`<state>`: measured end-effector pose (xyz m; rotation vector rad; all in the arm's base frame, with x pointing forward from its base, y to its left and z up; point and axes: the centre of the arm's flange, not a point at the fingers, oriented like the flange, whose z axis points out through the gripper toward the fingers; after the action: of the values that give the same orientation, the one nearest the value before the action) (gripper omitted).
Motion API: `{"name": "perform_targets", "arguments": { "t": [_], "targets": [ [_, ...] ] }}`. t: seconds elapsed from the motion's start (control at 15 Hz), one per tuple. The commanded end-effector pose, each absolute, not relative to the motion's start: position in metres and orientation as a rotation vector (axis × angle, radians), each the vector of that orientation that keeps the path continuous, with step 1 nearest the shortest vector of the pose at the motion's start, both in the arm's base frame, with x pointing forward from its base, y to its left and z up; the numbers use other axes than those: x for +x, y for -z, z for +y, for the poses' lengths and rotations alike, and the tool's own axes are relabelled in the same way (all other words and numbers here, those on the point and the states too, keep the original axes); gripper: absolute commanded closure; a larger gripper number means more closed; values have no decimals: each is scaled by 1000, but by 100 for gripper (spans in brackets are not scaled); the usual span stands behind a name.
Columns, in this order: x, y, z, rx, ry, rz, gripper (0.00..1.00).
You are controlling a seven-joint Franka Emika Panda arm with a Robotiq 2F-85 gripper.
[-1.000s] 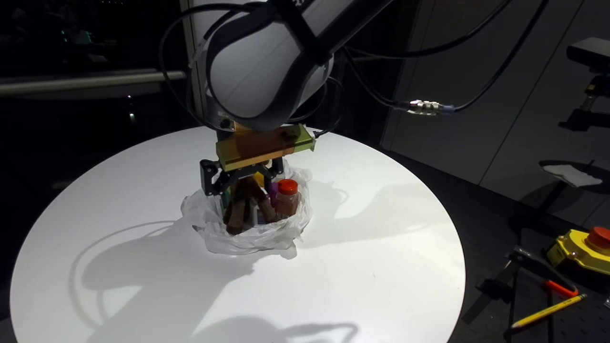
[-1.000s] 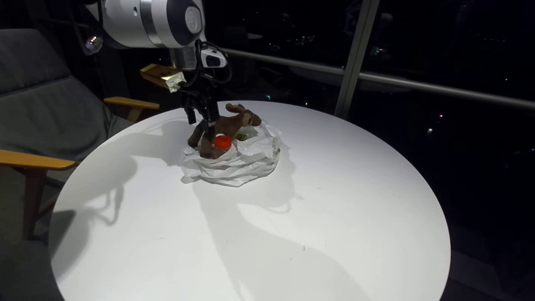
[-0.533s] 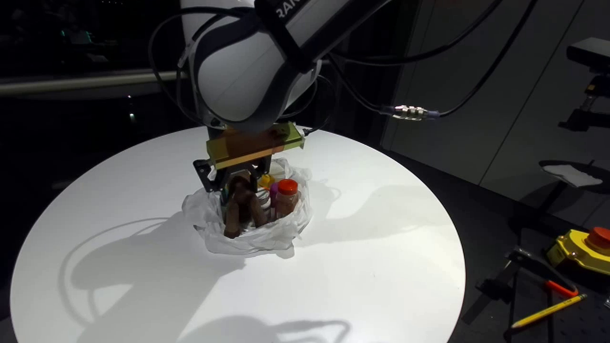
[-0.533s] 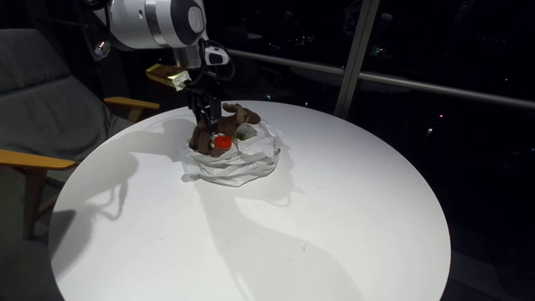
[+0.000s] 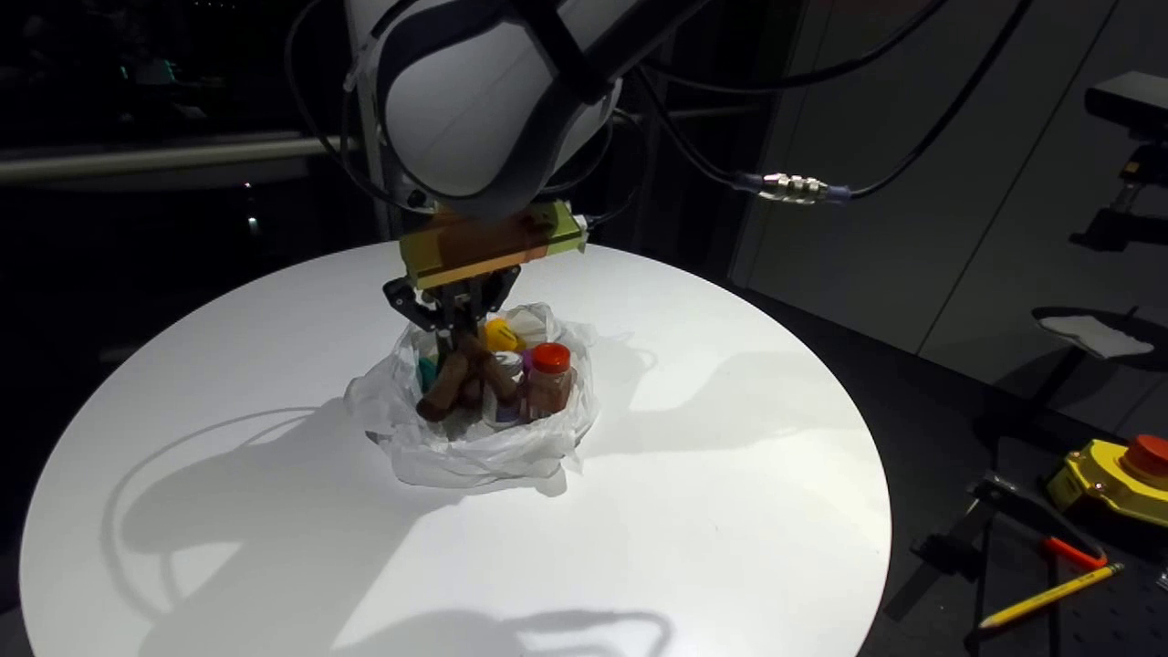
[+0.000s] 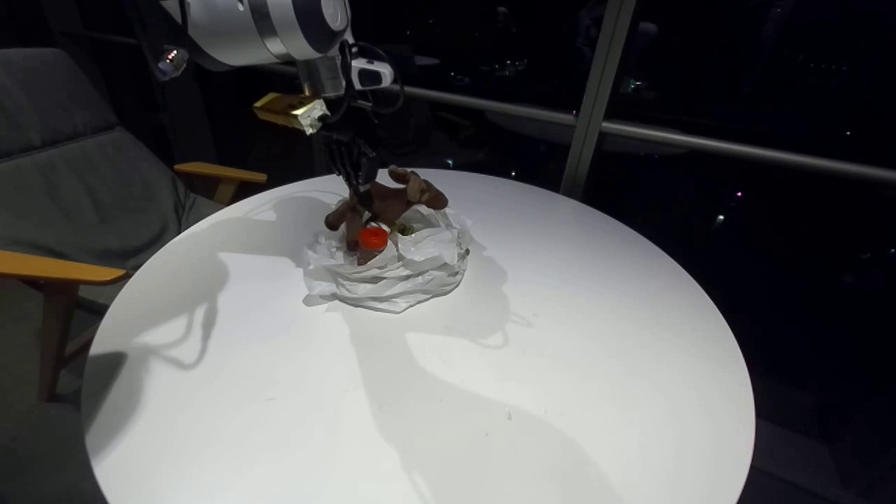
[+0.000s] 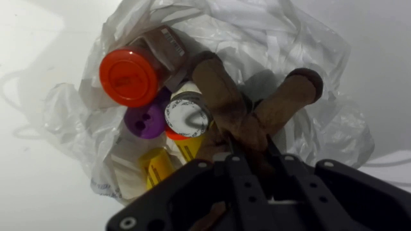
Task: Remove the deer toy and containers from the white plastic bag and place them on the table
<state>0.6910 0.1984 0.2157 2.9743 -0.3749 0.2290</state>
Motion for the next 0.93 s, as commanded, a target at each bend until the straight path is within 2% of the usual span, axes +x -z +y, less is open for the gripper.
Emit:
{"name": "perform_targets", "arguments": {
  "t": [0.0,0.07,0.47,0.67,0.87],
  "targets": [
    [665,-275,174,2895,-329,-422,96],
    [659,-292,166,2881,-361,-443,98],
    [599,-371,119,2754,-458,-543,97],
    [547,-368,97,2732,-360,-536,97],
    [506,-330,78,2738,-232,-540,97]
  ]
}}
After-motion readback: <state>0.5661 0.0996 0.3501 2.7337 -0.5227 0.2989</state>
